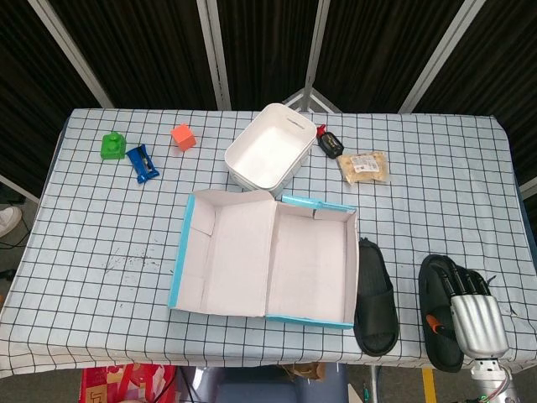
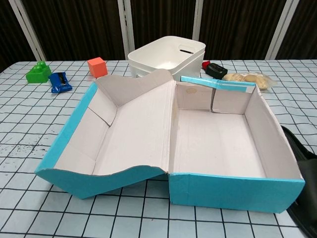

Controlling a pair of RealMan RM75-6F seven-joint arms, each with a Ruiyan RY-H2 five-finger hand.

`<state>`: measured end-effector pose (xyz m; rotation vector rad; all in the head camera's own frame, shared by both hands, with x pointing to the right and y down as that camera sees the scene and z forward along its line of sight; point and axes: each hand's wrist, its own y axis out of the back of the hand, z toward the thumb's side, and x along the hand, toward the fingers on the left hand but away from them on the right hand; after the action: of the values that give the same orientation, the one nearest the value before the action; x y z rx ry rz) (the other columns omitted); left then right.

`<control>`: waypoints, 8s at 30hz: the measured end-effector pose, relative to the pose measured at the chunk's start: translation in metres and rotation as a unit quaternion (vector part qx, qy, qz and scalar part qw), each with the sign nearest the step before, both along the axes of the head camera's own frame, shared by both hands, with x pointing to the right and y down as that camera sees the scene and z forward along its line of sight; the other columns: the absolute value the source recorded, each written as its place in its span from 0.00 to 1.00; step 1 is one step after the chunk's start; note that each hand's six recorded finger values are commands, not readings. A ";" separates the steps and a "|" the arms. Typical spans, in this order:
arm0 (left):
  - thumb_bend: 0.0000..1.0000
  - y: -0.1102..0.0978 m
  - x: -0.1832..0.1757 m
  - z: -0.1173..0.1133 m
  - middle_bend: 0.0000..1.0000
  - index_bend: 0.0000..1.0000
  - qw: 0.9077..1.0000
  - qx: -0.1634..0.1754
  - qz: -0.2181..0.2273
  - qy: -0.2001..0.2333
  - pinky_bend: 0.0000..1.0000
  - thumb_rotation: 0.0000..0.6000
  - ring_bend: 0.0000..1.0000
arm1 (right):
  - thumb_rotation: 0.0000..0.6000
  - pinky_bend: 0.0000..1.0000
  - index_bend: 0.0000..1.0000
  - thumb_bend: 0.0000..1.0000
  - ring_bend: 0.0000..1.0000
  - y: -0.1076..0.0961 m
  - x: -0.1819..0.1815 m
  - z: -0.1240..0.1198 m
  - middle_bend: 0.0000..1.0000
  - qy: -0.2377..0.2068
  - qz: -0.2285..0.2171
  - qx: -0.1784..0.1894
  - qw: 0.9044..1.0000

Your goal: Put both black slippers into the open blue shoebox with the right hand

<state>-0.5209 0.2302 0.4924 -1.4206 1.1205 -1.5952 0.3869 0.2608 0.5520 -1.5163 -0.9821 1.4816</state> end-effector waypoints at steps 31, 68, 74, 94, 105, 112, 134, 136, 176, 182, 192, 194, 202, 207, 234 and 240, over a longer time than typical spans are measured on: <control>0.37 -0.002 0.002 -0.011 0.00 0.03 0.999 0.036 0.011 0.015 0.03 1.00 0.00 | 1.00 0.17 0.00 0.12 0.10 0.015 -0.043 0.003 0.05 -0.005 -0.021 -0.096 0.995; 0.37 -0.003 -0.002 -0.013 0.00 0.03 0.999 0.051 0.007 0.016 0.03 1.00 0.00 | 1.00 0.17 0.00 0.12 0.10 0.023 -0.083 0.085 0.04 0.016 -0.048 -0.196 0.979; 0.37 -0.004 -0.002 -0.011 0.00 0.03 0.999 0.047 0.005 0.015 0.03 1.00 0.00 | 1.00 0.17 0.00 0.12 0.10 0.024 -0.084 0.088 0.04 0.021 -0.053 -0.200 0.978; 0.37 -0.003 -0.002 -0.010 0.00 0.03 0.999 0.041 0.006 0.015 0.03 1.00 0.00 | 1.00 0.15 0.46 0.12 0.10 0.018 -0.094 0.087 0.12 0.011 -0.055 -0.198 0.979; 0.37 -0.003 -0.001 -0.010 0.00 0.03 0.999 0.041 0.007 0.013 0.03 1.00 0.00 | 1.00 0.14 0.58 0.13 0.10 0.019 -0.093 0.084 0.12 0.008 -0.056 -0.218 0.974; 0.37 -0.003 -0.001 -0.009 0.00 0.03 0.999 0.039 0.007 0.012 0.03 1.00 0.00 | 1.00 0.14 0.61 0.17 0.10 0.014 -0.096 0.078 0.12 -0.002 -0.054 -0.208 0.977; 0.37 -0.003 -0.001 -0.009 0.00 0.03 0.999 0.038 0.006 0.014 0.03 1.00 0.00 | 1.00 0.14 0.63 0.17 0.11 -0.024 -0.087 0.025 0.20 -0.022 -0.029 -0.132 0.991; 0.37 -0.003 -0.001 -0.009 0.00 0.03 0.999 0.038 0.006 0.014 0.03 1.00 0.00 | 1.00 0.14 0.63 0.17 0.11 -0.028 -0.087 0.021 0.20 -0.023 -0.027 -0.125 0.992; 0.37 -0.004 -0.003 -0.008 0.00 0.03 0.999 0.032 0.003 0.017 0.03 1.00 0.00 | 1.00 0.14 0.65 0.24 0.32 -0.084 -0.191 -0.003 0.33 -0.237 0.040 -0.138 0.961; 0.37 -0.005 -0.005 -0.008 0.00 0.03 0.999 0.032 0.001 0.020 0.03 1.00 0.00 | 1.00 0.14 0.65 0.24 0.33 -0.088 -0.201 0.006 0.34 -0.273 0.089 -0.162 0.944; 0.37 -0.005 -0.005 -0.008 0.00 0.03 0.999 0.032 0.000 0.021 0.03 1.00 0.00 | 1.00 0.14 0.66 0.24 0.33 -0.085 -0.211 0.022 0.34 -0.308 0.145 -0.217 0.915; 0.37 -0.005 -0.005 -0.008 0.00 0.03 0.999 0.031 0.000 0.021 0.03 1.00 0.00 | 1.00 0.14 0.66 0.24 0.33 -0.082 -0.215 0.027 0.34 -0.320 0.150 -0.233 0.906; 0.37 -0.005 -0.006 -0.008 0.00 0.03 0.999 0.031 0.000 0.021 0.03 1.00 0.00 | 1.00 0.14 0.66 0.24 0.33 -0.082 -0.225 0.048 0.34 -0.336 0.139 -0.264 0.893; 0.37 -0.006 -0.007 -0.008 0.00 0.03 0.999 0.031 -0.002 0.021 0.03 1.00 0.00 | 1.00 0.14 0.66 0.24 0.33 -0.084 -0.230 0.057 0.34 -0.349 0.134 -0.265 0.889; 0.37 -0.006 -0.008 -0.009 0.00 0.03 0.999 0.032 -0.003 0.020 0.03 1.00 0.00 | 1.00 0.14 0.66 0.27 0.33 -0.076 -0.227 0.111 0.34 -0.331 0.105 -0.266 0.899; 0.37 -0.006 -0.007 -0.008 0.00 0.03 0.999 0.031 -0.001 0.020 0.03 1.00 0.00 | 1.00 0.14 0.66 0.27 0.33 -0.069 -0.224 0.116 0.34 -0.316 0.090 -0.268 0.906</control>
<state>-0.5274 0.2245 0.4842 -1.4167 1.1847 -1.5259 0.1624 0.1919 0.6685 -2.4667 -1.1534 1.4844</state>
